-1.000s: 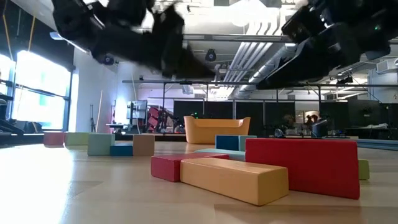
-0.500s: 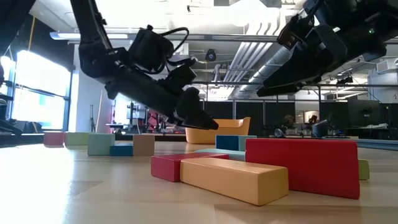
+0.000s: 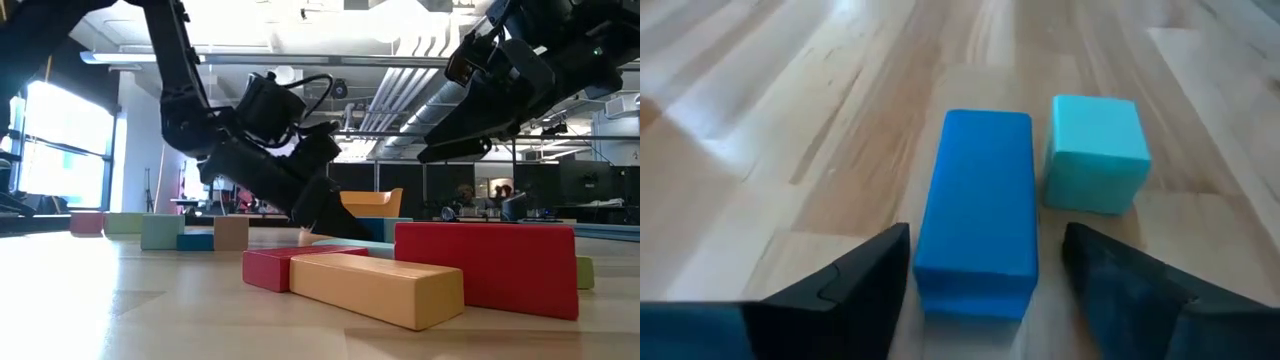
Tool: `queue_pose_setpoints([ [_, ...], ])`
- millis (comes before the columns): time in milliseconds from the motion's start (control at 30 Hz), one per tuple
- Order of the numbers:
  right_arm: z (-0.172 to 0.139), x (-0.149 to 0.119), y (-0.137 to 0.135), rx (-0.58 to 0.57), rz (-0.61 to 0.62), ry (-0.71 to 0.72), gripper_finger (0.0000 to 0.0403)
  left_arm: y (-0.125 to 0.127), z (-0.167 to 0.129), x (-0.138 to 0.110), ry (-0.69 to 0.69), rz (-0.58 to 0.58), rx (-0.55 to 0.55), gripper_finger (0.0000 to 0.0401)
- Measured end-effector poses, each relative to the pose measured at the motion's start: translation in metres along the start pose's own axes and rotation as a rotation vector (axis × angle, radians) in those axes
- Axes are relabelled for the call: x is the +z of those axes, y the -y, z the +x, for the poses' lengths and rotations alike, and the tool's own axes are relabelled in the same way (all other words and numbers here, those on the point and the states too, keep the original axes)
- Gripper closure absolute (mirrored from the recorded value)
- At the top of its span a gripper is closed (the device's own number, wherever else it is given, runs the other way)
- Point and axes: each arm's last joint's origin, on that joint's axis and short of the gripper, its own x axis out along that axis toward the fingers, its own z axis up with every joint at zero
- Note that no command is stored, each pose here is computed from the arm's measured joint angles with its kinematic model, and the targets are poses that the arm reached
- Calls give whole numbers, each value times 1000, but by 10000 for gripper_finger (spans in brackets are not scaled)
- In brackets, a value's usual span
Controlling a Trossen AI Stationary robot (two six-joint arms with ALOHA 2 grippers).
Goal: Sort blocks by size
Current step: Put the large blue rectangle block into the green bin
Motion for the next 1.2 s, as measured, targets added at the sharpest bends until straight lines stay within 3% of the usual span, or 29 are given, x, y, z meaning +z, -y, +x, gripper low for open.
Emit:
queue_pose_setpoints([
  [133, 2, -2, 0, -3, -4, -9, 156, 0, 2, -1, -1, 1, -14, 200],
  [300, 12, -11, 2, -14, -130, -61, 156, 1, -1, 4, -5, 30, -14, 297],
  [567, 28, -8, 9, -174, -274, 65, 156, 6, -31, 43, -30, 105, 69, 303],
  [767, 27, -1, 16, -359, -237, 133, 155, 23, -57, 72, -9, 244, 75, 303],
  [833, 27, -1, 17, -329, -235, 131, 155, 29, -63, 76, -12, 279, 86, 303],
  [967, 28, 4, 9, -124, -295, 171, 155, 41, -71, 84, 22, 328, 81, 303],
  [1200, 26, 11, 3, -73, -323, 252, 155, 57, -73, 86, 58, 374, 52, 303],
])
